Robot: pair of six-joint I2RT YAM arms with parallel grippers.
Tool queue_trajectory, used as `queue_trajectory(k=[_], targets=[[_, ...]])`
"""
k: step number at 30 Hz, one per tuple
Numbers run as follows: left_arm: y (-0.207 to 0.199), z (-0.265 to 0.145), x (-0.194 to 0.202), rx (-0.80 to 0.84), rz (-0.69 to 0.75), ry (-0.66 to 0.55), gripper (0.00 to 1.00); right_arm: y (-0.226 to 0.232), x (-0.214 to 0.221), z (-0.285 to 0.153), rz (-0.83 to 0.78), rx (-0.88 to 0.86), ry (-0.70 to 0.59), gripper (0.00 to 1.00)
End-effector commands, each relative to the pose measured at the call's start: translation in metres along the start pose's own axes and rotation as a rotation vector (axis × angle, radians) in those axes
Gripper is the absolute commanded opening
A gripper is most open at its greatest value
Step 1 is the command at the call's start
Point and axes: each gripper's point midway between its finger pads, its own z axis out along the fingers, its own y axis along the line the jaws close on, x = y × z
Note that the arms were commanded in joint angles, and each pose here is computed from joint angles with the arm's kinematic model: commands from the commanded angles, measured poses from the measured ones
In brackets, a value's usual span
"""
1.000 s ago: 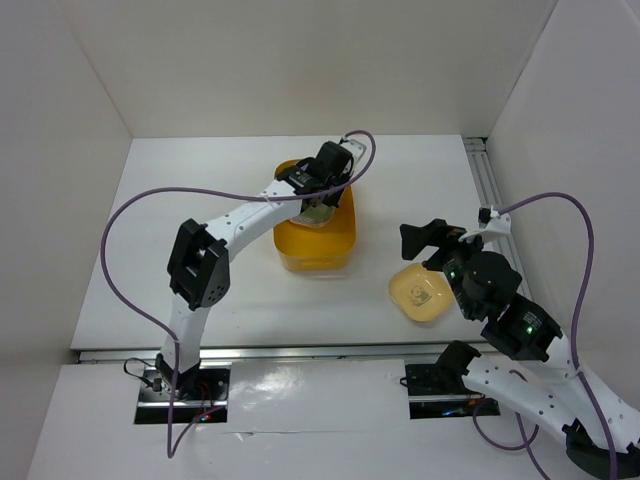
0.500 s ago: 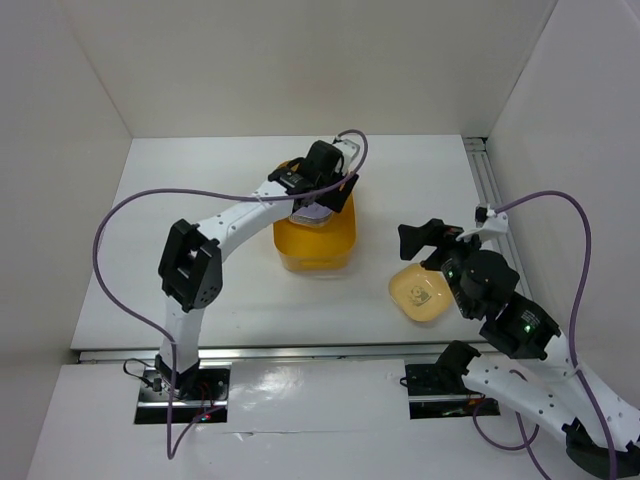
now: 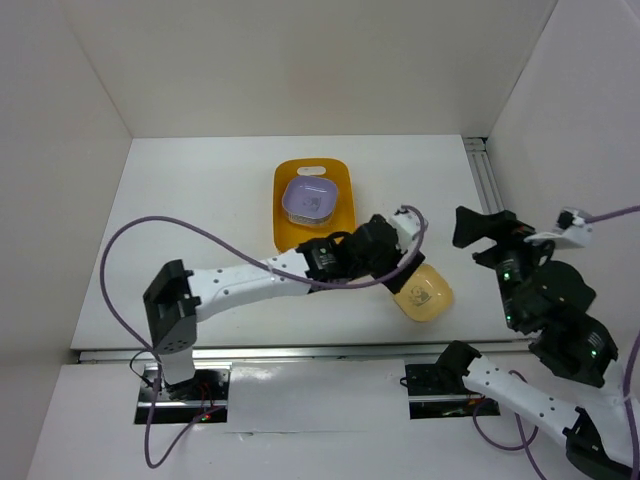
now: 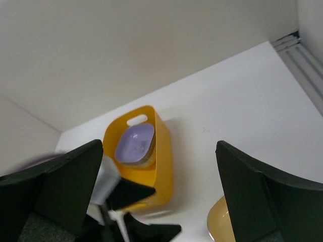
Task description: Place the plates into the plastic bin on the countertop
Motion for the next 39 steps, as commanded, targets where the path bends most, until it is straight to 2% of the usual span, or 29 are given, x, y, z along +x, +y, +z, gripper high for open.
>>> queue_trajectory(k=[1,3,5,6,8,14,23,24,25,27,28,30,31,32,34,35,36,39], targets=[[-0.007,0.039,0.037,0.009,-0.014,0.064,0.95,-0.037,-0.027,-0.017,0.019,0.144,-0.07,1.0],[-0.023,0.057,0.056,0.05,0.032,0.093,0.96,-0.044,-0.039,-0.022,0.04,0.164,-0.102,1.0],[-0.027,0.07,0.047,0.055,0.038,0.073,0.96,-0.046,-0.049,-0.027,0.045,0.172,-0.12,1.0],[-0.027,0.086,0.065,0.047,0.06,0.115,0.96,-0.049,-0.054,-0.029,0.027,0.186,-0.132,1.0],[-0.028,0.099,0.056,0.035,0.066,0.093,0.96,-0.049,-0.057,-0.031,0.012,0.183,-0.136,1.0],[-0.021,0.147,0.081,-0.037,0.118,0.139,0.97,-0.036,-0.057,-0.029,0.012,0.116,-0.125,1.0],[0.0,0.169,0.116,-0.064,0.038,0.192,0.89,-0.029,-0.052,-0.028,0.009,0.071,-0.111,1.0],[0.005,0.17,0.124,-0.064,0.026,0.206,0.84,-0.027,-0.05,-0.026,0.01,0.063,-0.108,1.0],[0.004,0.168,0.116,-0.06,0.021,0.184,0.78,-0.027,-0.05,-0.026,0.01,0.062,-0.108,1.0],[0.008,0.169,0.12,-0.059,0.017,0.196,0.74,-0.025,-0.047,-0.025,0.008,0.055,-0.103,1.0],[0.007,0.169,0.121,-0.05,0.016,0.198,0.63,-0.025,-0.047,-0.025,0.008,0.055,-0.103,1.0],[0.007,0.169,0.121,-0.05,0.016,0.198,0.6,-0.024,-0.049,-0.027,0.02,0.039,-0.111,1.0],[0.005,0.169,0.121,-0.041,0.015,0.2,0.5,-0.024,-0.049,-0.027,0.02,0.039,-0.111,1.0],[0.004,0.17,0.118,-0.04,0.002,0.188,0.32,-0.024,-0.049,-0.027,0.02,0.039,-0.111,1.0],[0.007,0.17,0.106,-0.045,-0.015,0.169,0.24,-0.024,-0.049,-0.027,0.02,0.039,-0.111,1.0],[0.005,0.17,0.1,-0.034,-0.018,0.158,0.1,-0.022,-0.049,-0.027,0.02,0.03,-0.107,1.0],[0.003,0.169,0.095,-0.034,-0.028,0.155,0.05,-0.022,-0.048,-0.027,0.02,0.03,-0.107,1.0],[0.001,0.166,0.059,-0.04,-0.037,0.095,0.0,-0.019,-0.053,-0.028,0.031,0.014,-0.114,1.0]])
